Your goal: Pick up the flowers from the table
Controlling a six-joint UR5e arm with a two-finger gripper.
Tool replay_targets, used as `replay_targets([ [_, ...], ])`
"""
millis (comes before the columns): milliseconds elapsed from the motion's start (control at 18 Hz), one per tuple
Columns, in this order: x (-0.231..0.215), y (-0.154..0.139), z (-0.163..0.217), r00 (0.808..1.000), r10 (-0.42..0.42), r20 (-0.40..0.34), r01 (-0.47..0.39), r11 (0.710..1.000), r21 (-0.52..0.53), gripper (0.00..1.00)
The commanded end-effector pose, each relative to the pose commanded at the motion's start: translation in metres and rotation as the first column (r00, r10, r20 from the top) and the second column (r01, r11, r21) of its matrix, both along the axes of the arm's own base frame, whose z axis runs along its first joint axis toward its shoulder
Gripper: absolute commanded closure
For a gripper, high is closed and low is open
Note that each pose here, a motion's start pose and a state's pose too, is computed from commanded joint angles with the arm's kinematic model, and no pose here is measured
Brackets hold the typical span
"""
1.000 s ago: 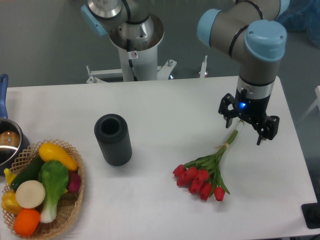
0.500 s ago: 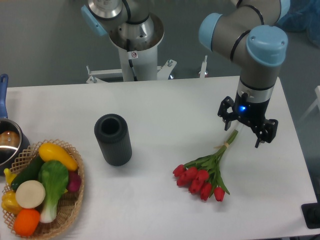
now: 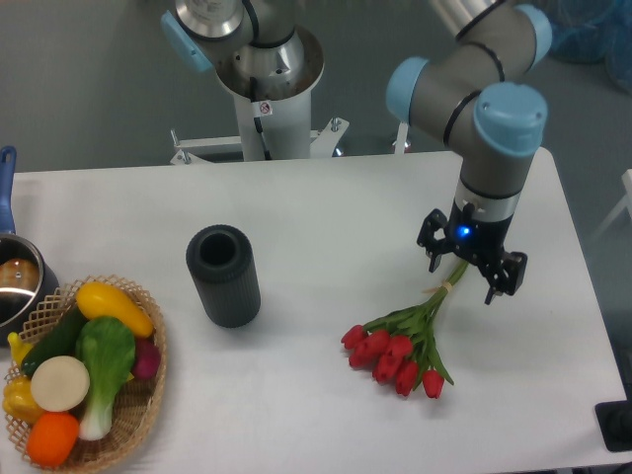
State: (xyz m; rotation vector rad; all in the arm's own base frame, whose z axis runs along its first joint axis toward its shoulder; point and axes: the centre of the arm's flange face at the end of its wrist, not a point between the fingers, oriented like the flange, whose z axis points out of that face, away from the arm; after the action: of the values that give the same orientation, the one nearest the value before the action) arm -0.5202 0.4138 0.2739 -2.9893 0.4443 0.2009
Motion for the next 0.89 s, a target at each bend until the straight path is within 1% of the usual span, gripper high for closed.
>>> replay_targets([
  [56,0.0,0.011,-0.009,1.0,-0.013,-0.004,0.013,1.0,-0.028,0.0],
  [167,-0.011,0.021,-0.022,1.0,-0.007,-0.02,0.005,0.997,-0.081,0.0],
  [278,-0.006,0.032,-0.033,1.0,-0.013,-0.022,0.01,0.994,-0.111,0.0],
  [500,0.006,0.041,-0.041,1.0,-0.018,-0.011,0.016,0.991,-0.132,0.0],
  [667,0.019,0.054,-0.052,1.0,0.006,0.003,-0.005,0.989,-0.145,0.0],
  [778,0.019,0.057,-0.065,1.0,0.02,0.018,-0.017,0.988,-0.152,0.0],
  [889,0.025,0.065,-0.072,1.0,0.004,0.025,0.0,0.988,-0.157,0.0],
])
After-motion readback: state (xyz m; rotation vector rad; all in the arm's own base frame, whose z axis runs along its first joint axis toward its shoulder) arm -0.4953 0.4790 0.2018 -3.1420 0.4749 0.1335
